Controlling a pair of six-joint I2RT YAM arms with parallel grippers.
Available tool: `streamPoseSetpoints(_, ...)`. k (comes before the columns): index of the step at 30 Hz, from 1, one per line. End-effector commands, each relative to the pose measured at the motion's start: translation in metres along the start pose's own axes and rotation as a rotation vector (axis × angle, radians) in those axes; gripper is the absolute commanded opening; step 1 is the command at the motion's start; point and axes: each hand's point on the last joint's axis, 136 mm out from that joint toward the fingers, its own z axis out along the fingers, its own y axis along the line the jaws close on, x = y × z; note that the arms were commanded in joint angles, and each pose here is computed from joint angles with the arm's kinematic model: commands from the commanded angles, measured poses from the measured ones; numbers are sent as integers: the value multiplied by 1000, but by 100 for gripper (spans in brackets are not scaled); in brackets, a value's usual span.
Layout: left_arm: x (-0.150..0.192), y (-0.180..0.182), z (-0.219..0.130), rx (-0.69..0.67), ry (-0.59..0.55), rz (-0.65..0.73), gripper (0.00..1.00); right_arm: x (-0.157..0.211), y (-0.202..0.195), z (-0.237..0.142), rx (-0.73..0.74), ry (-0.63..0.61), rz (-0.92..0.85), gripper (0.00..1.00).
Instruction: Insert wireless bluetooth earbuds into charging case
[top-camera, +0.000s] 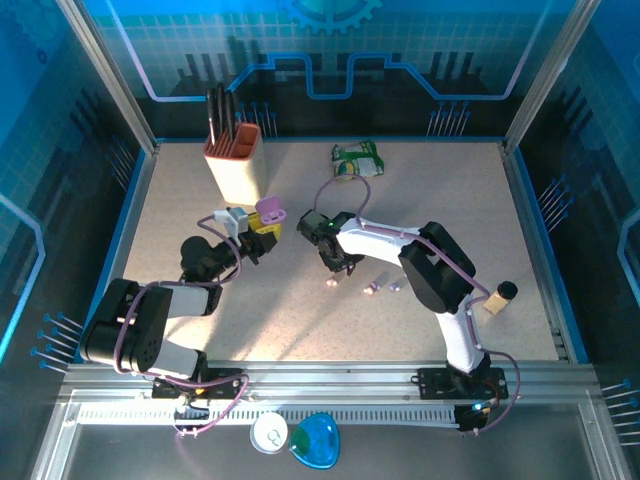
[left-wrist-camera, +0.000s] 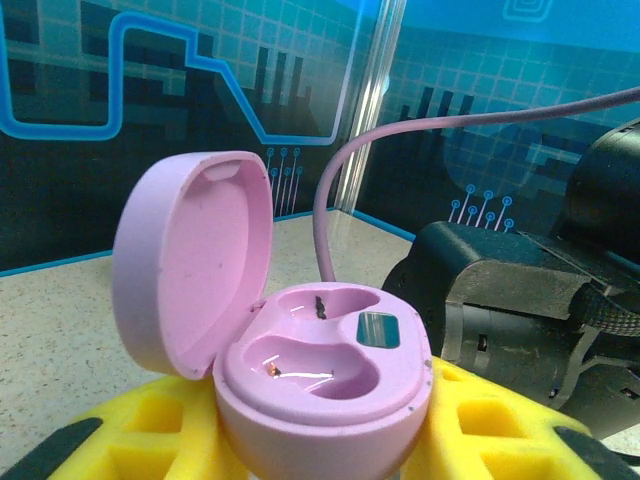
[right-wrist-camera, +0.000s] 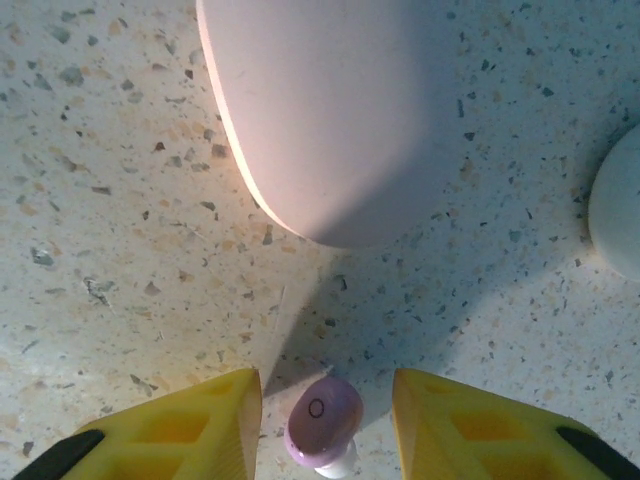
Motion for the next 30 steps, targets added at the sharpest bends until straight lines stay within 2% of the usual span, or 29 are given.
streamPoseSetpoints(1, -6, -4, -2, 25, -24, 11, 28, 3, -1, 2, 24, 22, -16, 39)
streamPoseSetpoints(16, -5, -5, -2, 29, -20, 9, 28, 10, -9, 1, 46, 45, -20, 33)
streamPoseSetpoints(27, -4, -5, -2, 30, -18, 5, 28, 9, -8, 2, 46, 44, -24, 20)
streamPoseSetpoints(30, -4, -5, -2, 33, -18, 5, 28, 8, -8, 1, 45, 41, -25, 20)
